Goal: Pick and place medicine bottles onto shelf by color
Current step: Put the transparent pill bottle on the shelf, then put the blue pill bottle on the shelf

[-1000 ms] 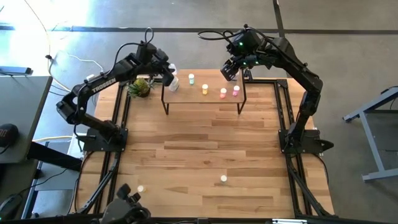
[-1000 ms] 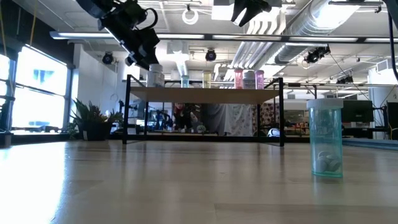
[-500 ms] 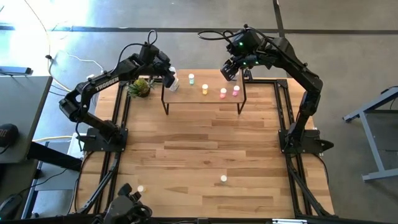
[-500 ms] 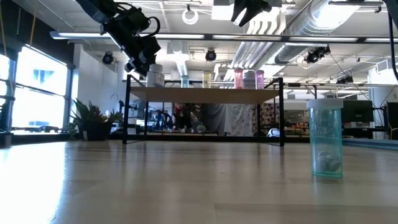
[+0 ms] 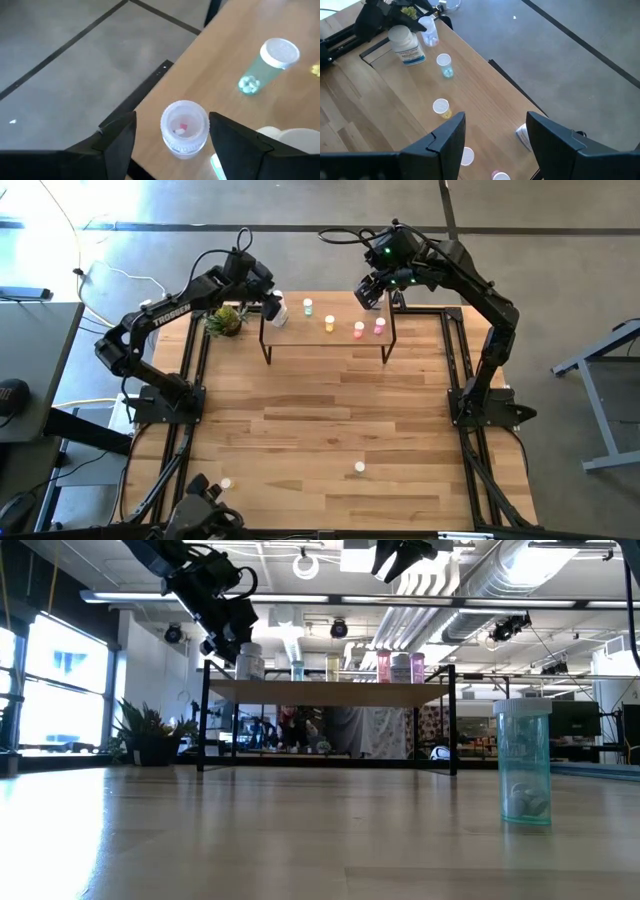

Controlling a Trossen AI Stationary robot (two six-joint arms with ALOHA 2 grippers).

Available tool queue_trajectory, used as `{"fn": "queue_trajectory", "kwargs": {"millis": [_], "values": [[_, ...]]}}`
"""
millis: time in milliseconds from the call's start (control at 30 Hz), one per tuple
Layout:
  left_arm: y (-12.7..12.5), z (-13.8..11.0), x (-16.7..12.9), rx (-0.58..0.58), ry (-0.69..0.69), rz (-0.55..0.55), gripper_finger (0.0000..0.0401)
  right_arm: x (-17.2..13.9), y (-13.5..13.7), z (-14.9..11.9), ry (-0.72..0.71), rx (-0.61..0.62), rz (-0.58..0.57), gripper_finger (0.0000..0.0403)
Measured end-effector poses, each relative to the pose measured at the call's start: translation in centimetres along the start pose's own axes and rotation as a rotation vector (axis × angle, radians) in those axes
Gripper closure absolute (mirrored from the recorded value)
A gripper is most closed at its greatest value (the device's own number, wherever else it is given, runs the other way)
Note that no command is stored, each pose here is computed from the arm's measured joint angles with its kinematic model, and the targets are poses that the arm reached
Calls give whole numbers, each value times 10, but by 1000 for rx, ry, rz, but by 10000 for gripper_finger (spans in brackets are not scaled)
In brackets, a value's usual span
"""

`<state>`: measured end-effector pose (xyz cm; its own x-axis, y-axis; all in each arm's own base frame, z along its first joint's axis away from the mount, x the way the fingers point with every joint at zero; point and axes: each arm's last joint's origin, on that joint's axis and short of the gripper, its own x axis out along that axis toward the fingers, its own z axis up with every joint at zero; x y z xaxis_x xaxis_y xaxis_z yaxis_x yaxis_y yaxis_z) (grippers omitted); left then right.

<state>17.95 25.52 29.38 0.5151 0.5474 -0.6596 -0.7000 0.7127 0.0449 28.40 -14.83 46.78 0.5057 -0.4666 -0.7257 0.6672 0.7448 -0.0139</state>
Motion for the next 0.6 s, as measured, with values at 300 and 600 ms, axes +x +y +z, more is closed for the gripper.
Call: {"fn": "queue_trajectory", "kwargs": {"millis": [300, 600], "values": [[3, 30, -28, 44, -43, 56, 158, -2, 7, -4, 28, -7, 10, 202], [-4, 41, -56, 97, 11, 26, 158, -10, 37, -18, 93, -59, 53, 202]]}}
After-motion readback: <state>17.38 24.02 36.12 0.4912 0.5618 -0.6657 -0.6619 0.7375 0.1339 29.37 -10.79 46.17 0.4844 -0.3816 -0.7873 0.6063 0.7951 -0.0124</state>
